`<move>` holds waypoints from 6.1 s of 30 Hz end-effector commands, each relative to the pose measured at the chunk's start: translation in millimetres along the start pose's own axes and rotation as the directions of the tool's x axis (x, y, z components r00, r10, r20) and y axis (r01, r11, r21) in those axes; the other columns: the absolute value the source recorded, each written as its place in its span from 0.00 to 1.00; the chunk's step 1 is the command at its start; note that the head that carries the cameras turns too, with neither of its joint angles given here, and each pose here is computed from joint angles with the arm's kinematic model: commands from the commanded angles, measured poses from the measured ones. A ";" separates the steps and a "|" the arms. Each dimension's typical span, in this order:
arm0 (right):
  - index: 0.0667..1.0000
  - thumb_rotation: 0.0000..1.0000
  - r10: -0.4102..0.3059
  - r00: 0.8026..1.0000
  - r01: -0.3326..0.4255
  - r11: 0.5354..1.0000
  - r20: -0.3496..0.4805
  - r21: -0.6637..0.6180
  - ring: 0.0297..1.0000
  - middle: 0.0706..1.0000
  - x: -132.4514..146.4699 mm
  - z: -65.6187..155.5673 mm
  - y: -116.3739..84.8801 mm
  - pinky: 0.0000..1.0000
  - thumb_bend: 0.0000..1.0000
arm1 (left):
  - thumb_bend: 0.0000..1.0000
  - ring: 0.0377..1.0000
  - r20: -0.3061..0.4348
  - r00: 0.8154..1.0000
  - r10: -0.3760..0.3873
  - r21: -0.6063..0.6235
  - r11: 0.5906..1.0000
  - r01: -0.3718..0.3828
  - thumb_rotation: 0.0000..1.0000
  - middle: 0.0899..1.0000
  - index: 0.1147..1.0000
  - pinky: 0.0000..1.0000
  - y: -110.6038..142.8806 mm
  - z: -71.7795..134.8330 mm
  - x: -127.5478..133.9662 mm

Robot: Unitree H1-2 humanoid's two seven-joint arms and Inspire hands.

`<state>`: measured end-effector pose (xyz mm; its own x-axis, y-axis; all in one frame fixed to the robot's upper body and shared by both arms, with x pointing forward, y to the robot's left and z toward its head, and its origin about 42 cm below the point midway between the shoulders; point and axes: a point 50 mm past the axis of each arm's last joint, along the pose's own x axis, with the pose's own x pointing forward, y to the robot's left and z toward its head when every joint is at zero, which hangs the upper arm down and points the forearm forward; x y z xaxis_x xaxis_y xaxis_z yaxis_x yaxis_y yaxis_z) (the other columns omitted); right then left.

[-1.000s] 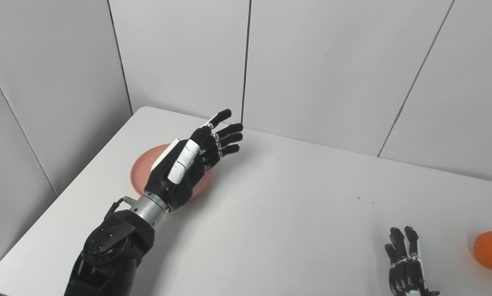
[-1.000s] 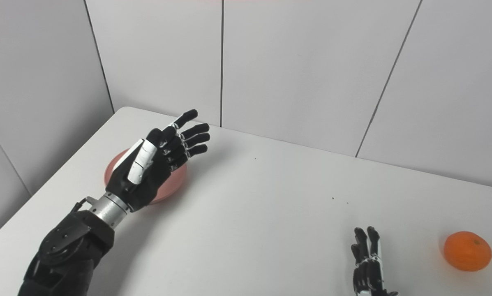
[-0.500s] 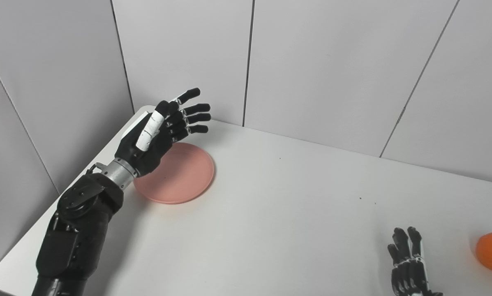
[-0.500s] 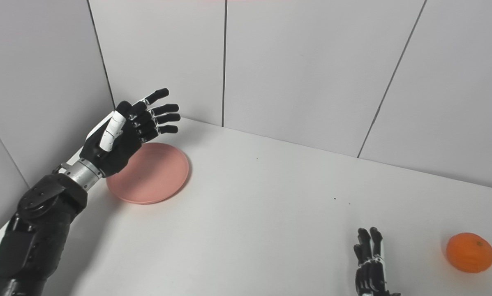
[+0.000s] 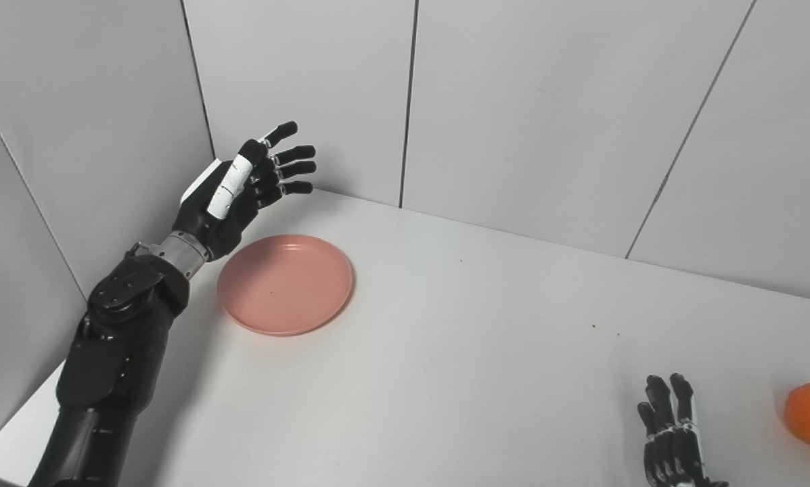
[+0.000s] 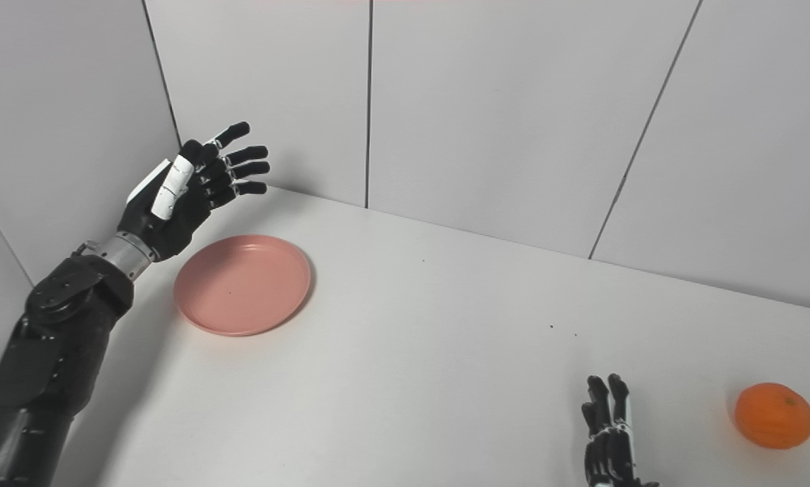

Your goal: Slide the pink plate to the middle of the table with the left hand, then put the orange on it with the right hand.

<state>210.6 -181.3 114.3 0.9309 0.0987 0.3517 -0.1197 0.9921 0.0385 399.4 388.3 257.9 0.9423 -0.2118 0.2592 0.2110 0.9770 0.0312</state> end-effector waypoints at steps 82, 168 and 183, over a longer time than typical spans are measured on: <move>1.00 1.00 -0.003 0.984 -0.003 1.000 -0.181 -0.031 0.97 0.94 -45.7 -20.9 -3.9 1.00 0.83 | 0.93 0.79 -0.222 0.966 0.131 -0.169 0.971 -0.170 0.78 0.82 0.93 0.79 17.8 -113.1 -28.3; 0.94 1.00 0.004 0.987 -0.009 1.000 -0.161 -0.029 0.93 0.90 -35.9 -5.6 33.2 0.95 0.81 | 0.86 0.98 -0.308 0.946 0.098 -0.294 0.936 -0.193 0.77 0.98 0.98 0.98 -135.5 -131.6 -35.9; 0.92 1.00 0.008 0.988 -0.015 0.999 -0.154 -0.046 0.91 0.88 -32.5 -1.4 42.5 0.92 0.78 | 0.84 0.95 -0.284 0.954 0.099 -0.351 0.915 -0.200 0.77 0.95 0.99 0.97 -165.9 -129.6 -39.6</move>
<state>206.6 -144.5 119.0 0.9448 0.1388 0.2967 -0.1345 0.9903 -0.0347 367.4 238.0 131.9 0.9929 -0.1114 0.0406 0.1186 0.9254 -0.3599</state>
